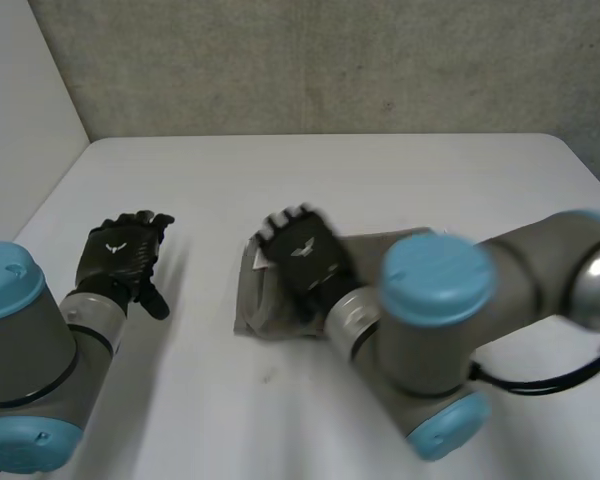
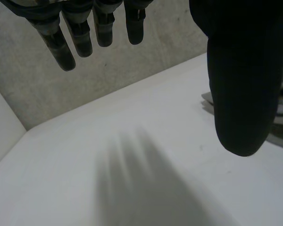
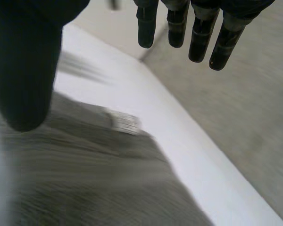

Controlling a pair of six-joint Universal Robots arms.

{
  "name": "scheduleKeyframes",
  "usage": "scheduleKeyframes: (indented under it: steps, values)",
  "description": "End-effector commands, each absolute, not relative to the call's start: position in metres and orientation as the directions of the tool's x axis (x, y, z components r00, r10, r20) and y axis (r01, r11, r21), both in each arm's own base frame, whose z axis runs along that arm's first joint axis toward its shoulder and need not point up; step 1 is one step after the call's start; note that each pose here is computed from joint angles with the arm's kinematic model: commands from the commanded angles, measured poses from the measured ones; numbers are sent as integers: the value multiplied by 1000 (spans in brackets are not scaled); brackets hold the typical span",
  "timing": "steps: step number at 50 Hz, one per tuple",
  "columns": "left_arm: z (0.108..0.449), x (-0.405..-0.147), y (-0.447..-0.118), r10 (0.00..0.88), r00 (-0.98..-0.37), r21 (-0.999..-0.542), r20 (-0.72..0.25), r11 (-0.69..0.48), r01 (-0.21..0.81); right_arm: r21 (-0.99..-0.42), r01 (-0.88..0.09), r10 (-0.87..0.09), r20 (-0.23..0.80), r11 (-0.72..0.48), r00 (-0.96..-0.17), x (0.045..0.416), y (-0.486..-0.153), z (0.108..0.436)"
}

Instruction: Fold the towel.

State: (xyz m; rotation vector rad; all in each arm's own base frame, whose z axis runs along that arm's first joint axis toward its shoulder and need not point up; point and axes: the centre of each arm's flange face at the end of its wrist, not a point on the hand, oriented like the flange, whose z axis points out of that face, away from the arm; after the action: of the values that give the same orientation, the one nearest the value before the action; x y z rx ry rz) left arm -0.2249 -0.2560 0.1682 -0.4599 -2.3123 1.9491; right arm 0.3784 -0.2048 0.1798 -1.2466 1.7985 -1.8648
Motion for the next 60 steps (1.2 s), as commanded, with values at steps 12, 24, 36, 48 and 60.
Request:
scheduleKeyframes:
  steps: [12, 24, 36, 48, 60]
  values:
    - [188, -324, -230, 546, -832, -989, -94, 47, 143, -896, -323, -518, 129, 305, -846, 231, -267, 146]
    - [153, -348, -234, 606, -790, -976, -93, 102, 194, -928, -286, -466, 149, 238, -872, 213, -281, 127]
    - [162, -326, -241, 500, -858, -972, -117, 120, 202, -936, -351, -502, 306, -5, -809, 238, -297, 164]
    - [162, -285, -245, 402, -907, -956, -124, 196, 218, -933, -310, -766, 331, -180, -551, 369, -221, 181]
    - [175, -267, -259, 339, -933, -965, -116, 183, 186, -916, -368, -832, 328, -163, -448, 412, -194, 140]
